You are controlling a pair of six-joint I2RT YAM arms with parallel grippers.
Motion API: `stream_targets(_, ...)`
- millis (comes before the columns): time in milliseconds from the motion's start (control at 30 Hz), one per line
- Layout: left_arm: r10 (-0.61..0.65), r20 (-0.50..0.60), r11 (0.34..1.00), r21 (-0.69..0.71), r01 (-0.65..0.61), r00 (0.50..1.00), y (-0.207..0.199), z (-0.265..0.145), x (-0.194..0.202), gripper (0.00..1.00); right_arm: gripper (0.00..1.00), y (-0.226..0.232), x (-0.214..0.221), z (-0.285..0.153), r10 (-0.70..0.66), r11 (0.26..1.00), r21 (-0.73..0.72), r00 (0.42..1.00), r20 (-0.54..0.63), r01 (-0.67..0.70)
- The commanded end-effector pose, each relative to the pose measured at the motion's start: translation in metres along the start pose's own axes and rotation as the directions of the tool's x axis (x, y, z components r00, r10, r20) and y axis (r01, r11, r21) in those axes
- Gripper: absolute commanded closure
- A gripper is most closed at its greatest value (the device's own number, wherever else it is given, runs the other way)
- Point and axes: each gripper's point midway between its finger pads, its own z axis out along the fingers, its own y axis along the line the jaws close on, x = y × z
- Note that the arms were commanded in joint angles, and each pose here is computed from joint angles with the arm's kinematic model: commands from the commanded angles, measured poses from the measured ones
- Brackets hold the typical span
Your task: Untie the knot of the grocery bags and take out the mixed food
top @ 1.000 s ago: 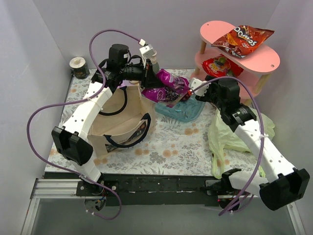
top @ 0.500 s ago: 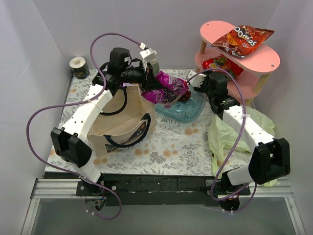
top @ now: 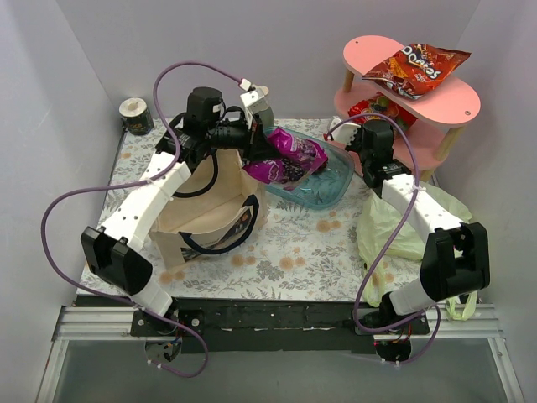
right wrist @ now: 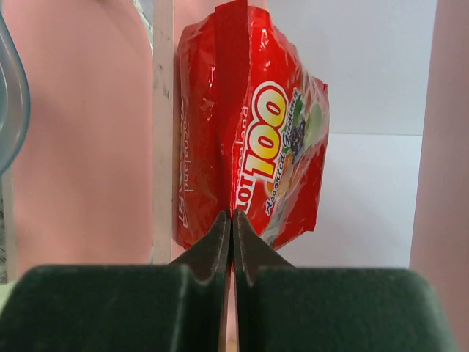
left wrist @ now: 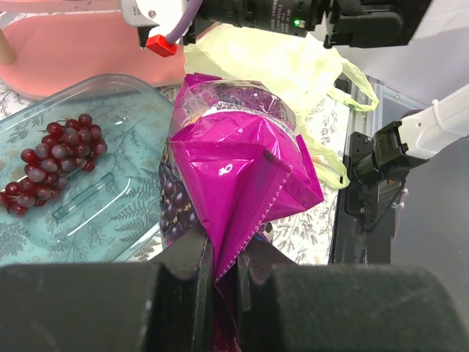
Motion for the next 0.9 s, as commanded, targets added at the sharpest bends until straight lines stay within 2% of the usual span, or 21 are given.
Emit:
stream_targets(0,0.145,0.108,0.988,0.028,-0.149,0.983,-0.040,-0.026,-0.042,1.00,0.99,-0.021,-0.010,-0.001,0.009,1.000,0.028,0.999,0.040,-0.010)
stream_targets(133,0.158,0.106,0.987,0.006,-0.159,0.982,-0.044,-0.032,-0.042,1.00,0.99,-0.022,-0.019,0.002,-0.001,1.000,0.026,0.997,0.075,-0.001)
stream_targets(333,0.161,0.097,0.987,-0.026,-0.159,0.982,-0.047,-0.037,-0.036,1.00,0.99,-0.035,-0.059,0.020,-0.018,0.999,0.048,0.990,0.141,0.011)
stream_targets(567,0.194,0.085,0.980,-0.061,-0.189,0.977,-0.054,-0.043,-0.035,1.00,0.99,-0.044,-0.076,0.055,-0.059,0.995,0.081,0.991,0.120,0.049)
stream_targets(800,0.201,0.075,0.977,-0.087,-0.194,0.977,-0.052,-0.045,-0.031,1.00,0.99,-0.046,-0.076,0.058,-0.112,0.985,0.143,0.989,0.096,0.098)
stream_targets(833,0.203,0.073,0.977,-0.087,-0.197,0.976,-0.051,-0.045,-0.031,1.00,0.82,-0.050,-0.076,0.056,-0.109,0.982,0.166,0.990,0.091,0.093)
stream_targets(867,0.214,0.078,0.974,-0.090,-0.207,0.974,-0.052,-0.046,-0.034,1.00,0.71,-0.050,-0.075,0.051,-0.104,0.980,0.178,0.990,0.096,0.086)
